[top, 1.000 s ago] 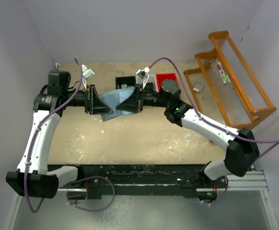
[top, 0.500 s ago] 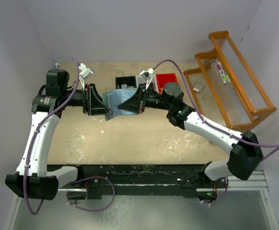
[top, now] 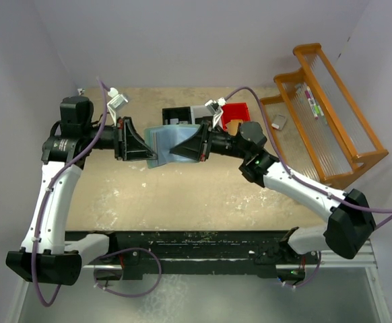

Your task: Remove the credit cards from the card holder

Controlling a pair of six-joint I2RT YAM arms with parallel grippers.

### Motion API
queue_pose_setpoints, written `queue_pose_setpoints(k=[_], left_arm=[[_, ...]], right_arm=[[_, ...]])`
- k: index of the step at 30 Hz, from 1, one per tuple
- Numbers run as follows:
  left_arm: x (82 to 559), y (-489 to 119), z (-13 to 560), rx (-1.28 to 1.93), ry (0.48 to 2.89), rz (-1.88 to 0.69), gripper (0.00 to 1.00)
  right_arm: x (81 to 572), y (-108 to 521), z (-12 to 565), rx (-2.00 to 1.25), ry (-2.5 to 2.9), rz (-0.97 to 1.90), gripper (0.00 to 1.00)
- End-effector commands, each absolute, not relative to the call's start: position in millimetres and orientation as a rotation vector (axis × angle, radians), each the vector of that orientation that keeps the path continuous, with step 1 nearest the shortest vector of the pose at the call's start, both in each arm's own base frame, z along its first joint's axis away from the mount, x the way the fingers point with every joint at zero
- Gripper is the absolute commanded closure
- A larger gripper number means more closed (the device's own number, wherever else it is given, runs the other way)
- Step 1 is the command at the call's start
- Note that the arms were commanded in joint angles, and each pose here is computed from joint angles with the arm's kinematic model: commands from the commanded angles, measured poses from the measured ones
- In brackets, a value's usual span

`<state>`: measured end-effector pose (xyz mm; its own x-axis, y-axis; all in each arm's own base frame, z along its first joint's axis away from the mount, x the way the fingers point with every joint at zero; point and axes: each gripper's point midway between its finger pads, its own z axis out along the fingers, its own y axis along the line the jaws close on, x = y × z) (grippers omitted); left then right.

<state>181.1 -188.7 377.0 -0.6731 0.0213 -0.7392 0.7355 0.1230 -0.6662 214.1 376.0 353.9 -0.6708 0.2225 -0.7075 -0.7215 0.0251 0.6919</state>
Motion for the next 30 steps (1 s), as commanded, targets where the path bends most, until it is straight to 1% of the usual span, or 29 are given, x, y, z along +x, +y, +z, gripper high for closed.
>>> queue_pose_setpoints(k=[1, 3, 4, 5, 6, 8, 11, 17, 22, 25, 30], left_arm=[[172.2, -190.3, 391.0, 0.792, 1.757, -1.616, 0.92], [173.8, -190.2, 390.6, 0.784, 1.76, -1.6, 0.96], [175.1, -190.0, 390.1, 0.779, 1.763, -1.585, 0.97], [177.0, -189.9, 389.3, 0.776, 1.764, -1.568, 0.99], [179.0, -189.4, 387.8, 0.767, 1.771, -1.545, 1.0], [186.6, -187.6, 381.4, 0.743, 1.796, -1.474, 1.0], [201.7, -182.3, 369.8, 0.702, 1.843, -1.34, 1.0], [223.8, -170.7, 354.0, 0.639, 1.904, -1.151, 1.0], [221.7, -169.9, 354.6, 0.652, 1.896, -1.137, 1.0], [223.1, -168.7, 353.8, 0.649, 1.9, -1.121, 1.0], [225.8, -167.3, 353.6, 0.643, 1.904, -1.101, 1.0]], right_arm=[[202.1, 375.4, 386.7, -0.55, 1.454, 1.805, 0.86], [203.4, 376.6, 385.0, -0.543, 1.461, 1.81, 0.6], [205.2, 376.5, 371.8, -0.526, 1.498, 1.805, 0.48], [206.2, 376.4, 369.1, -0.513, 1.509, 1.804, 0.38], [209.0, 375.9, 368.2, -0.493, 1.52, 1.795, 0.32], [213.1, 374.5, 365.9, -0.464, 1.538, 1.775, 0.23], [217.4, 371.3, 365.0, -0.432, 1.545, 1.74, 0.15], [235.3, 362.5, 369.0, -0.355, 1.534, 1.608, 0.05], [230.6, 362.9, 369.9, -0.372, 1.509, 1.636, 0.04], [227.1, 367.7, 368.9, -0.387, 1.497, 1.671, 0.0], [229.7, 380.6, 365.4, -0.394, 1.496, 1.635, 0.0]])
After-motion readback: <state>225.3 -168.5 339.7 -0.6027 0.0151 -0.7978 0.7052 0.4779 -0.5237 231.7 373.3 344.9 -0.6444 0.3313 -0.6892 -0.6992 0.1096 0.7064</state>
